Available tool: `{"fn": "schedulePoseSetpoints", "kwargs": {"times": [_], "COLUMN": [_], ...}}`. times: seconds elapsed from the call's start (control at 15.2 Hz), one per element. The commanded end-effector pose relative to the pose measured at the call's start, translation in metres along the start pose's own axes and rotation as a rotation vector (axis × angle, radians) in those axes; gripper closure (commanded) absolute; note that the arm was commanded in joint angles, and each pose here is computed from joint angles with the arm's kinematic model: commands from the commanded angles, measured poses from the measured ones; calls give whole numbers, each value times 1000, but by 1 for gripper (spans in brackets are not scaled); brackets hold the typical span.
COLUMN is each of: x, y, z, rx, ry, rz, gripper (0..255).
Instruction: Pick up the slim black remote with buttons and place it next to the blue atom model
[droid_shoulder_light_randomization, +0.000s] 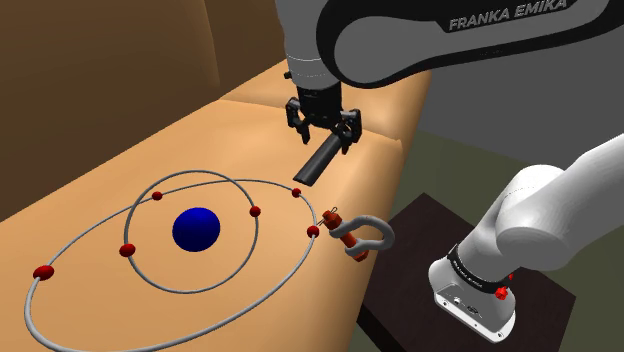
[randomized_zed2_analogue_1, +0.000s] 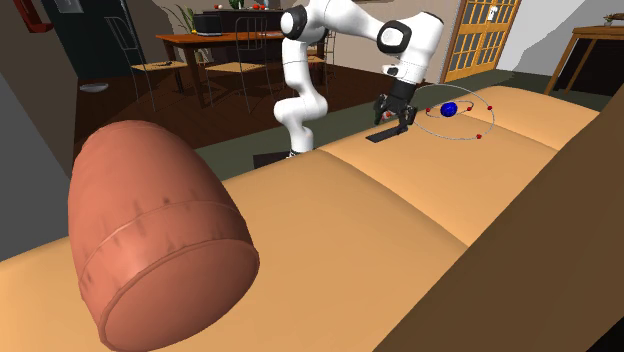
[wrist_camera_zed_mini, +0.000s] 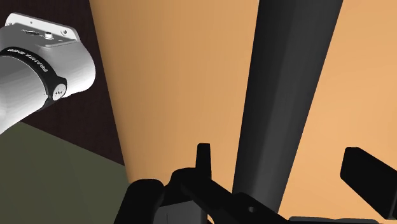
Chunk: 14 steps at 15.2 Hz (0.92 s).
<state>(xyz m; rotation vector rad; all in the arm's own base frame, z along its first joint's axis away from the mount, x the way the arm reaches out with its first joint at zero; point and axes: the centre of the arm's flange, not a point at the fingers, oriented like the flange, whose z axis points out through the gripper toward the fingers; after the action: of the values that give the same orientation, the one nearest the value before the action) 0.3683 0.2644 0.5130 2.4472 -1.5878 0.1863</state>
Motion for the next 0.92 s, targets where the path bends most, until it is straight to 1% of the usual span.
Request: {"fn": "schedulePoseSetpoints", "kwargs": {"times": [0.0,0.07,0.33,0.86], "x": [0,0,0,0], "y": [0,0,0,0], "z": [0,0,-50,-50], "rx": [0,0,0,0], "ry": [0,0,0,0], "rz": [0,0,0,0], "gripper": [0,0,0,0]}}
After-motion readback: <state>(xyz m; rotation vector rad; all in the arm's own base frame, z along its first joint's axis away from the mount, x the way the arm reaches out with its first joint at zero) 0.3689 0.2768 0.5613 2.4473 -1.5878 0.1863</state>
